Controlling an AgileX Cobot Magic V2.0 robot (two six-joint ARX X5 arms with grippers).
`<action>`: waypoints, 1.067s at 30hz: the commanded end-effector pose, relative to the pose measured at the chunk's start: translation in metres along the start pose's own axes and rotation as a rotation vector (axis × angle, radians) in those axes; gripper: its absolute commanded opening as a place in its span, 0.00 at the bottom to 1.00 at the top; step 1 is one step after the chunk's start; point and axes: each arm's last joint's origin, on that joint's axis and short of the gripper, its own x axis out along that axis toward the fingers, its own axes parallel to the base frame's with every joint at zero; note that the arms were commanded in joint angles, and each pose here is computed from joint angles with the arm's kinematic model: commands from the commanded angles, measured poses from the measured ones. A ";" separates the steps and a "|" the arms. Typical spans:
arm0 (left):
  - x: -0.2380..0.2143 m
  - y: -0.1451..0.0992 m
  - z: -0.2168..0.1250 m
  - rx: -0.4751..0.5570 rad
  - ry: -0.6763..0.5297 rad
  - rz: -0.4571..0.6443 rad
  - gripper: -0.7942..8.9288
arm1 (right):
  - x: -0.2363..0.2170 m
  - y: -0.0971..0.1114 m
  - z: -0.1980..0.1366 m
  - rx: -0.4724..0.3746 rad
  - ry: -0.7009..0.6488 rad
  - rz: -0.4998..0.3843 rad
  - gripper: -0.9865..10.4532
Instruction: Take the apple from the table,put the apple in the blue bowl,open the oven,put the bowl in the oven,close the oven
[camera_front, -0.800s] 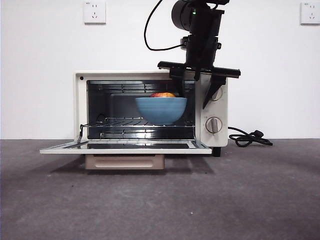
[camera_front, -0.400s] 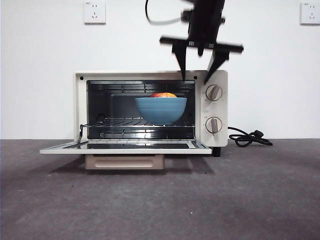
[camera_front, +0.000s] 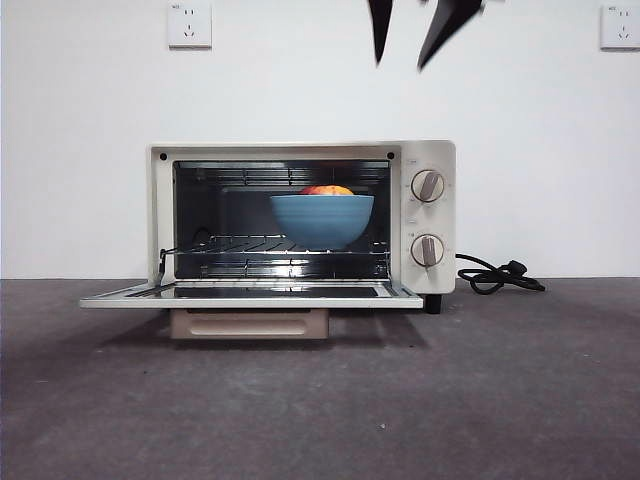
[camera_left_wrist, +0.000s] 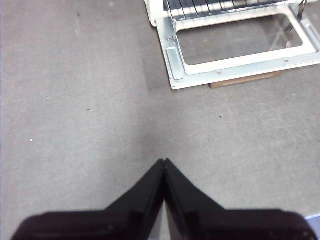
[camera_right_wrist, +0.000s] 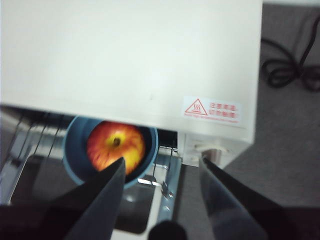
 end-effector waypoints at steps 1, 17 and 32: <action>0.010 -0.005 0.006 0.056 0.017 0.001 0.07 | -0.026 -0.005 -0.001 -0.107 -0.012 0.005 0.30; 0.085 -0.003 0.053 0.006 0.095 -0.299 0.07 | -0.145 -0.042 -0.031 -0.256 -0.090 0.011 0.13; 0.186 0.051 0.031 -0.321 0.248 -0.499 0.07 | -0.138 -0.074 -0.144 -0.211 -0.129 -0.027 0.07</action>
